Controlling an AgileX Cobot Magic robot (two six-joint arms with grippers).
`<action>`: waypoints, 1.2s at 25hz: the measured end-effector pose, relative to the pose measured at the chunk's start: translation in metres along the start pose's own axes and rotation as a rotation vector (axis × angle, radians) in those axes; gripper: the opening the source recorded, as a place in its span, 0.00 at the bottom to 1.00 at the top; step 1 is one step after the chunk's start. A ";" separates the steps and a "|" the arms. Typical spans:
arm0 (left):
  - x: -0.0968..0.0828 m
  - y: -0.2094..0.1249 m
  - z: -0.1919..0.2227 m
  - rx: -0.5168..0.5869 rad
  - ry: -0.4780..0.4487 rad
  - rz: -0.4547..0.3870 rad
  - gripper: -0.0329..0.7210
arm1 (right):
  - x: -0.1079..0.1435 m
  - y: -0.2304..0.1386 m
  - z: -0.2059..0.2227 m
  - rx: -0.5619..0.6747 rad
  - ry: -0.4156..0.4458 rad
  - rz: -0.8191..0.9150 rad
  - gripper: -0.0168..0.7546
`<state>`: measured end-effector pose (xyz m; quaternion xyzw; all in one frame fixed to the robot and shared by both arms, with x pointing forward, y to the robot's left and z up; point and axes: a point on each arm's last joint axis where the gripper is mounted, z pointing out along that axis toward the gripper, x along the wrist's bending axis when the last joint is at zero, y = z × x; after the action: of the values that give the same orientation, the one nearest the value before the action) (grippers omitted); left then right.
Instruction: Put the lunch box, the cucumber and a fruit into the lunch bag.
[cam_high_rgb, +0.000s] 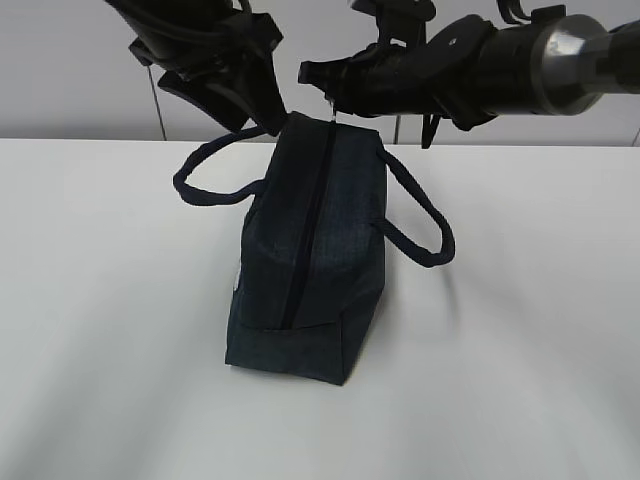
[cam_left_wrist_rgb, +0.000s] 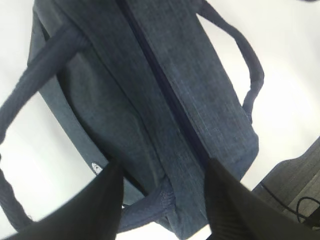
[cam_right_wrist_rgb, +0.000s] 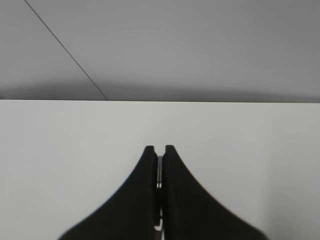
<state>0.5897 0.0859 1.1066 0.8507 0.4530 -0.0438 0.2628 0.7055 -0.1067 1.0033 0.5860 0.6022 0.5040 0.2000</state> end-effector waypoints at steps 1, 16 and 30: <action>0.003 0.003 0.002 -0.003 0.002 -0.012 0.52 | 0.000 0.000 0.000 0.000 0.000 0.000 0.02; 0.025 0.020 0.050 0.051 0.000 -0.054 0.52 | 0.000 0.000 0.000 0.002 0.001 -0.001 0.02; 0.034 0.022 0.076 0.083 -0.019 -0.077 0.14 | 0.001 0.000 0.000 0.003 0.004 -0.016 0.02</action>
<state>0.6395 0.0637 1.0397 0.8424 0.4807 -0.0805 0.2298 0.7055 -0.1063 1.0037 0.5804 0.6080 0.5026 0.2021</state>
